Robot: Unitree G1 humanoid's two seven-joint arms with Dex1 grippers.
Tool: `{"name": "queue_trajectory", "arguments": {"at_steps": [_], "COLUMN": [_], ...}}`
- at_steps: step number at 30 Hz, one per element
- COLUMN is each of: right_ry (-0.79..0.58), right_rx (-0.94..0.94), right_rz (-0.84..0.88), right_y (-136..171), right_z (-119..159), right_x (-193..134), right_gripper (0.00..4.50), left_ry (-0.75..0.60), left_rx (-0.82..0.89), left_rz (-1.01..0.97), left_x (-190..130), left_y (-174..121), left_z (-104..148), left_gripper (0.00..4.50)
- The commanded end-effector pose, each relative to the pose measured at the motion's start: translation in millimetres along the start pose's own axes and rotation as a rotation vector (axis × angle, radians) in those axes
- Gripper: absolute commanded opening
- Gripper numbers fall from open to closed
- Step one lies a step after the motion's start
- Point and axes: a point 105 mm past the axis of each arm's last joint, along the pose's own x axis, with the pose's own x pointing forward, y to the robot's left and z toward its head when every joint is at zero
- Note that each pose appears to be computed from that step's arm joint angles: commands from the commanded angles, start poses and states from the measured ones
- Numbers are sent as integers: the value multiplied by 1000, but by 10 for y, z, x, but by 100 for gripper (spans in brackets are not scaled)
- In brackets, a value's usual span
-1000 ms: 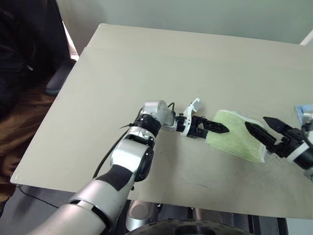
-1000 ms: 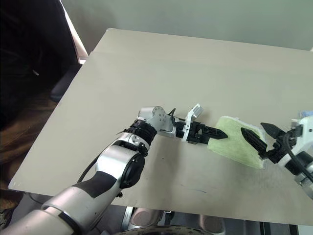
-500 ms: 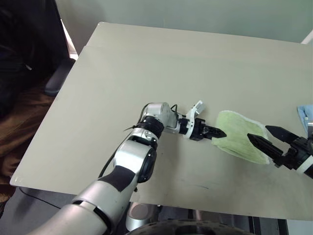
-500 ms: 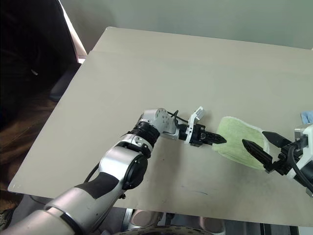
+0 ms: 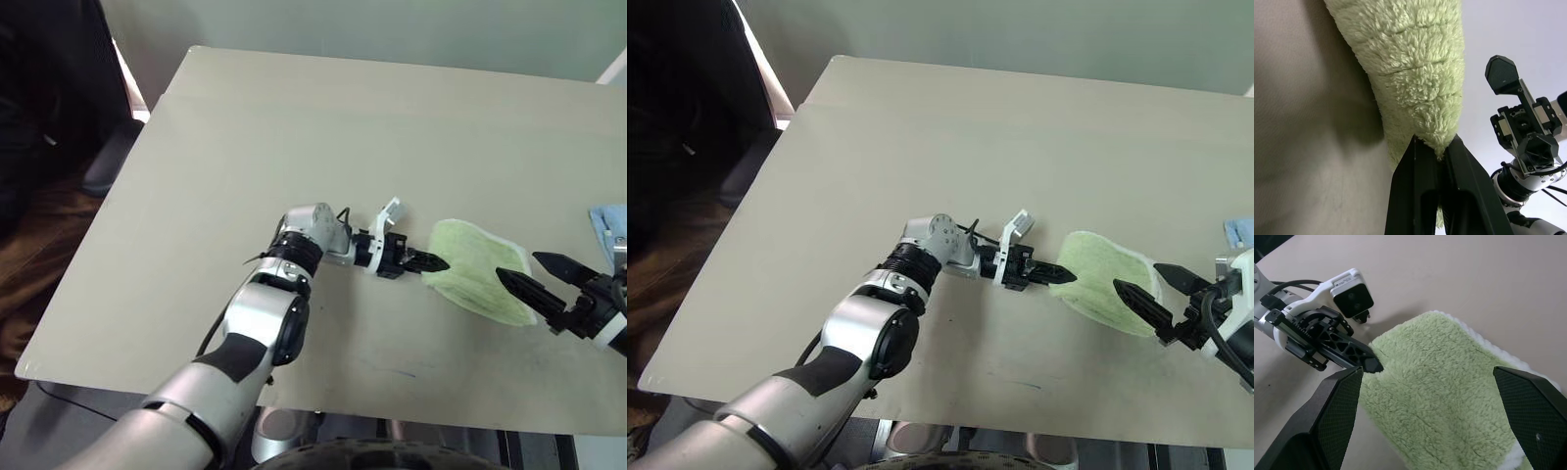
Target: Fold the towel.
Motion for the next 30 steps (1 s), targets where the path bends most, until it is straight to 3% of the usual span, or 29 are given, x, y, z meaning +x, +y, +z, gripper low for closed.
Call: {"name": "queue_trajectory", "arguments": {"at_steps": [1,7,11,17,24,30], "right_ry": [-37,-45,-45,-44,-40,-35], "right_rx": [-33,-31,-34,-46,-53,-71], "right_rz": [9,20,38,67,118,165], "right_y": [17,-2,-11,-16,-3,-18], "right_z": [85,84,88,119,144,202], "right_x": [-5,50,103,188,328,453], "right_gripper": [450,450,450,450,450,450], "left_ry": [-68,-313,-442,-577,-876,-1162], "left_rx": [10,106,119,154,222,203], "left_rz": [-15,72,138,237,409,575], "left_x": [-139,-759,-1203,-1827,-2774,-3354], "left_y": [-52,-142,-135,-153,-243,-172], "left_z": [128,615,778,864,998,1045], "left_gripper": [2,2,2,2,2,2]}}
